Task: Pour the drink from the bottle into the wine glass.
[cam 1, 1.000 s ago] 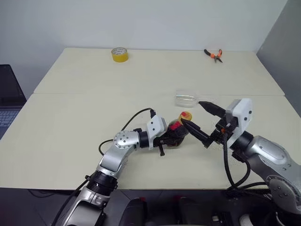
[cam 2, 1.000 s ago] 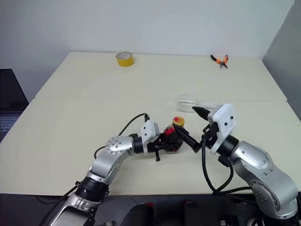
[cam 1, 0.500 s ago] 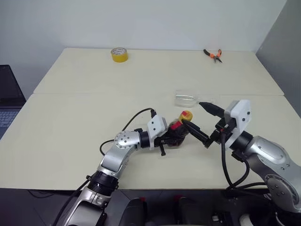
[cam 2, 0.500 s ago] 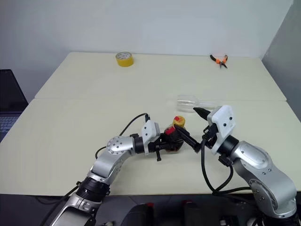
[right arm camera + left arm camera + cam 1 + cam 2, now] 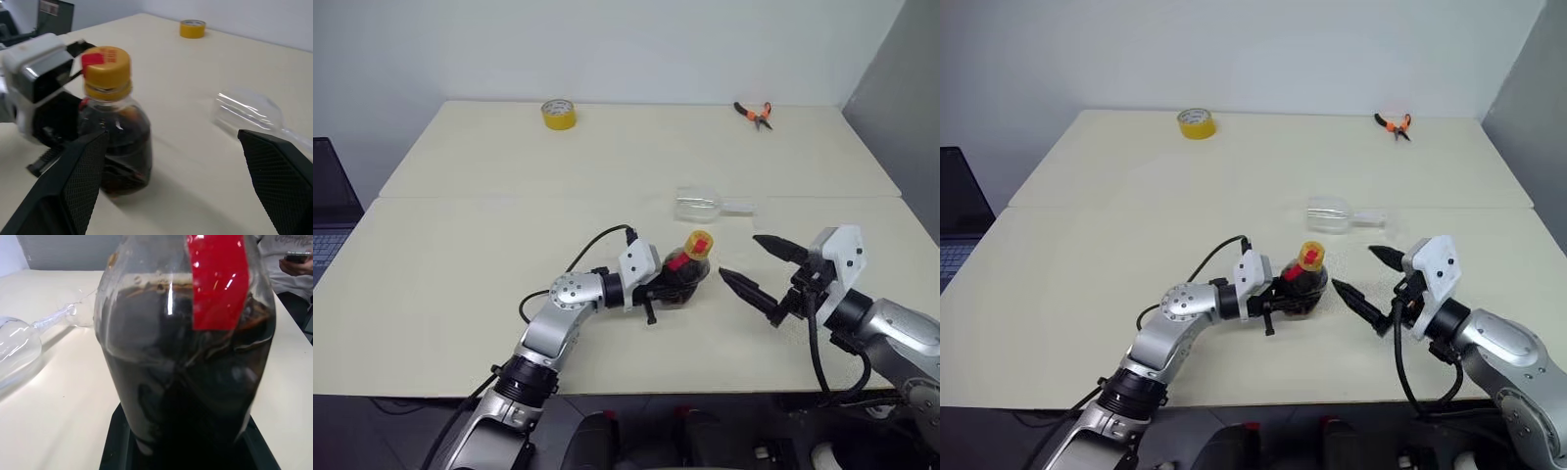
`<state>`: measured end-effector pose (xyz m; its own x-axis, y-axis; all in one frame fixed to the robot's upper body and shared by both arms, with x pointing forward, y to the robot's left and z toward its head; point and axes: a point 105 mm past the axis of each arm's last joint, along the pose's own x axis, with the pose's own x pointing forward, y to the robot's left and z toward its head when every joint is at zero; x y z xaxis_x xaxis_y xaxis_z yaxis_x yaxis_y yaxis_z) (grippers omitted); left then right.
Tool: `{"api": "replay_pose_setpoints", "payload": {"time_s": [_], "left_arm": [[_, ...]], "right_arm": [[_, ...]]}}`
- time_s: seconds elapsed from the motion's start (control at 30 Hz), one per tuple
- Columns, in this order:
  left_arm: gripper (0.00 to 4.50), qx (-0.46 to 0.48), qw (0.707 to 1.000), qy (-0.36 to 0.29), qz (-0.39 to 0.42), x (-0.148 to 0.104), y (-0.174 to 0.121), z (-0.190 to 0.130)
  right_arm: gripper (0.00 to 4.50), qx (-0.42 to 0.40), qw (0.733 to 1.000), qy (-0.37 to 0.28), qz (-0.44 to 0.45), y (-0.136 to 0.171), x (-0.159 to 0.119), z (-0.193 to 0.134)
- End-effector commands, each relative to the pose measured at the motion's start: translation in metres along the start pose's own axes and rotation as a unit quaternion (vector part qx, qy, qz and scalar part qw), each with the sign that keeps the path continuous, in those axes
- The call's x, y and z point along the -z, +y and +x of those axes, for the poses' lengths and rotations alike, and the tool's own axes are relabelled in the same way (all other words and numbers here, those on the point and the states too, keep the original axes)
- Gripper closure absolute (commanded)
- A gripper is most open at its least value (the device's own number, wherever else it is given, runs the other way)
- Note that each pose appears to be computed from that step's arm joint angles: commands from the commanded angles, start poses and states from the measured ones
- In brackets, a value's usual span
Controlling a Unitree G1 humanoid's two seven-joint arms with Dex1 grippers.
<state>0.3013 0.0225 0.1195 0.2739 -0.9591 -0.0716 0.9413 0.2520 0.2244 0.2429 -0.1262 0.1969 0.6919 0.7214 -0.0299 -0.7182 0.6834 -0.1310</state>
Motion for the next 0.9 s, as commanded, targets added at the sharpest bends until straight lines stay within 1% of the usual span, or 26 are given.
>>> {"api": "replay_pose_setpoints", "payload": {"time_s": [0.03,0.17,0.4,0.73,0.83,0.9], "left_arm": [[3.83,0.005,0.999,-0.028,0.029,-0.018,-0.001,0.003],[3.83,0.007,0.999,-0.028,0.029,-0.018,-0.002,0.002],[3.83,0.008,0.999,-0.026,0.031,-0.018,-0.002,0.003],[3.83,0.006,0.999,-0.024,0.032,-0.017,-0.002,0.002],[3.83,0.007,0.999,-0.024,0.032,-0.017,-0.002,0.002],[3.83,0.007,0.999,-0.024,0.032,-0.017,-0.002,0.002]], "right_arm": [[0.0,-0.004,0.998,-0.05,-0.029,0.008,-0.027,0.011],[0.0,0.013,0.997,-0.07,-0.038,0.006,-0.037,0.022],[0.0,0.023,0.996,-0.066,-0.051,0.003,-0.035,0.029],[0.0,0.052,0.996,-0.036,-0.062,-0.012,-0.023,0.015],[0.0,0.047,0.997,-0.036,-0.055,-0.013,-0.023,0.008],[0.0,0.027,0.998,-0.037,-0.039,-0.007,-0.023,0.006]]}}
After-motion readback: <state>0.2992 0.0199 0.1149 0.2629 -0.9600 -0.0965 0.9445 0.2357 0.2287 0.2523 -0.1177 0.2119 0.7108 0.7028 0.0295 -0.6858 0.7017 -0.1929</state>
